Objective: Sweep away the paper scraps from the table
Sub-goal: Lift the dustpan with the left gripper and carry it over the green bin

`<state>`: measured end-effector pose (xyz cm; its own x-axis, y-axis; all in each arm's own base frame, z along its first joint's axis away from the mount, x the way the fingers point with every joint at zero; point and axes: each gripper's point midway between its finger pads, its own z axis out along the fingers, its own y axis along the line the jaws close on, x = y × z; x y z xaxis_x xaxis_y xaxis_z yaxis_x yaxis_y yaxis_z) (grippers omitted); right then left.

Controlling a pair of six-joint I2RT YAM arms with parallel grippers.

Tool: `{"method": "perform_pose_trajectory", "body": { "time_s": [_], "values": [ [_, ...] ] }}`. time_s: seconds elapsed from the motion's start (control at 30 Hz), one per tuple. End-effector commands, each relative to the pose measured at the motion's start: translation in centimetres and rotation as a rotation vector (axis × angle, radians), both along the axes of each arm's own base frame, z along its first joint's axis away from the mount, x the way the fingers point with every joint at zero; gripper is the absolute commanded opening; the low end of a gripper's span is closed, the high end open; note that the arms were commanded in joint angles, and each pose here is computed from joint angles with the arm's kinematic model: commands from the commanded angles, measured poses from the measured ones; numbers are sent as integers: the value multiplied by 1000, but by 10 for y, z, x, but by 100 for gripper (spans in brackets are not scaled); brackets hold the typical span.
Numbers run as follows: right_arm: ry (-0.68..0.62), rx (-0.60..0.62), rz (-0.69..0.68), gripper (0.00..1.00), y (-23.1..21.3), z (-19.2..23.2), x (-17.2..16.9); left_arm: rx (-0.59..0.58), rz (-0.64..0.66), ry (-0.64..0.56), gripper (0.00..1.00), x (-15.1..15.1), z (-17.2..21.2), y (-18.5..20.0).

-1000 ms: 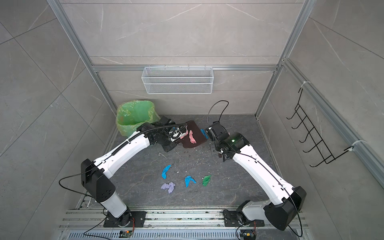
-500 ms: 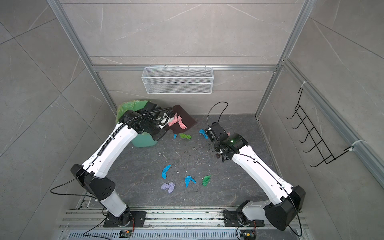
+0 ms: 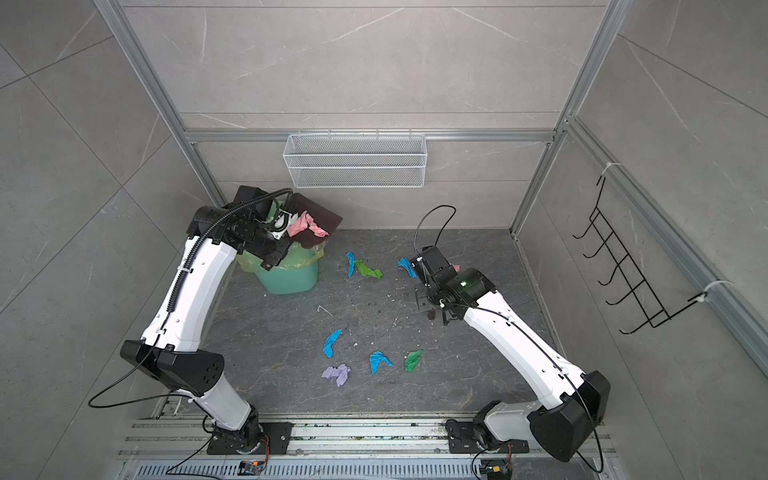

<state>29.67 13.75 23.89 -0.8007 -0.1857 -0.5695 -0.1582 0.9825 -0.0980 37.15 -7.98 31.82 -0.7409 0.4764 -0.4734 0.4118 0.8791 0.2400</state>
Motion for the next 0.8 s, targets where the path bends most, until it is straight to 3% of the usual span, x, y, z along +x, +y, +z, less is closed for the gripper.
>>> {"method": "perform_pose_trajectory", "body": {
  "time_s": [0.0,0.4,0.77],
  "values": [
    [-27,38,-16,0,1,3,2,-19,96,-91,0,-11,33,27],
    [-8,61,-6,0,7,-4,1,26,258,-121,0,-11,37,86],
    [3,69,11,0,12,-8,3,260,277,-122,0,-1,34,122]
  ]
}}
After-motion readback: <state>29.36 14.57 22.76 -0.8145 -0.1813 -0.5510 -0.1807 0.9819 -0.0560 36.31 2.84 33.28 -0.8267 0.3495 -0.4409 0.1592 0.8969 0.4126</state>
